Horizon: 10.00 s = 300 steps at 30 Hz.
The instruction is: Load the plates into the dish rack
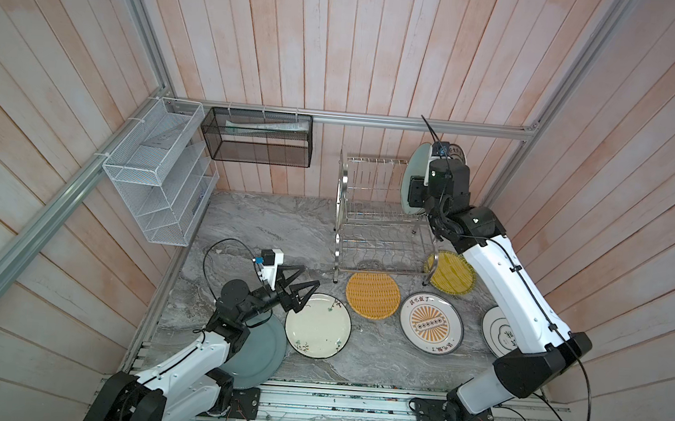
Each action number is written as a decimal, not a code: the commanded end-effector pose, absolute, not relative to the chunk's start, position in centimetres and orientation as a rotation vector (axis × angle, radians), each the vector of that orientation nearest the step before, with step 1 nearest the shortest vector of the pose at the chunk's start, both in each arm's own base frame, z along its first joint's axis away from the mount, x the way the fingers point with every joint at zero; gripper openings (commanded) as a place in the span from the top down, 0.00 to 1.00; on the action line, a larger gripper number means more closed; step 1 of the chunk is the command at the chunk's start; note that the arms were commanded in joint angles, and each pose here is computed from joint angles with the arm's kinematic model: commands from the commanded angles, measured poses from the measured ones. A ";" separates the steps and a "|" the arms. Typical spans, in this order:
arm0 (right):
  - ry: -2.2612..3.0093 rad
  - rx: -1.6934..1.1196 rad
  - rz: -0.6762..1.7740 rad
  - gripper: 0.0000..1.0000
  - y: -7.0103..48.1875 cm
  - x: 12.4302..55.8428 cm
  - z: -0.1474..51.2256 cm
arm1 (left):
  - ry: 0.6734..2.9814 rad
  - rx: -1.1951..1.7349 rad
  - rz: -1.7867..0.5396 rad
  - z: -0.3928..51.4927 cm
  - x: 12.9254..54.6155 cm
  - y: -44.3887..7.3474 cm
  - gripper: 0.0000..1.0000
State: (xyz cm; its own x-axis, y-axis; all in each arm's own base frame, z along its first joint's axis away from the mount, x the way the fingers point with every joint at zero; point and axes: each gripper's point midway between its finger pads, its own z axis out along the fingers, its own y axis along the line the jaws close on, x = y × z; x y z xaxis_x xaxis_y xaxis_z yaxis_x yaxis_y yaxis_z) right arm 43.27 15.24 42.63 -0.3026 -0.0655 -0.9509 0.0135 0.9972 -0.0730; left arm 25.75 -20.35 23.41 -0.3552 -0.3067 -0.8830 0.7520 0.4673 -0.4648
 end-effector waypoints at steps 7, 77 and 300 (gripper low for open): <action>1.692 -0.004 0.156 0.15 14.1 37.3 49.7 | 1.656 0.312 -1.075 23.6 27.6 -19.6 0.00; 2.086 -0.305 0.719 0.02 22.4 25.2 22.6 | 2.224 -1.330 -0.598 4.0 24.6 -7.1 0.00; 2.091 -0.358 1.315 0.68 31.1 27.9 25.9 | 1.738 -0.220 -1.688 26.7 24.0 -18.0 1.00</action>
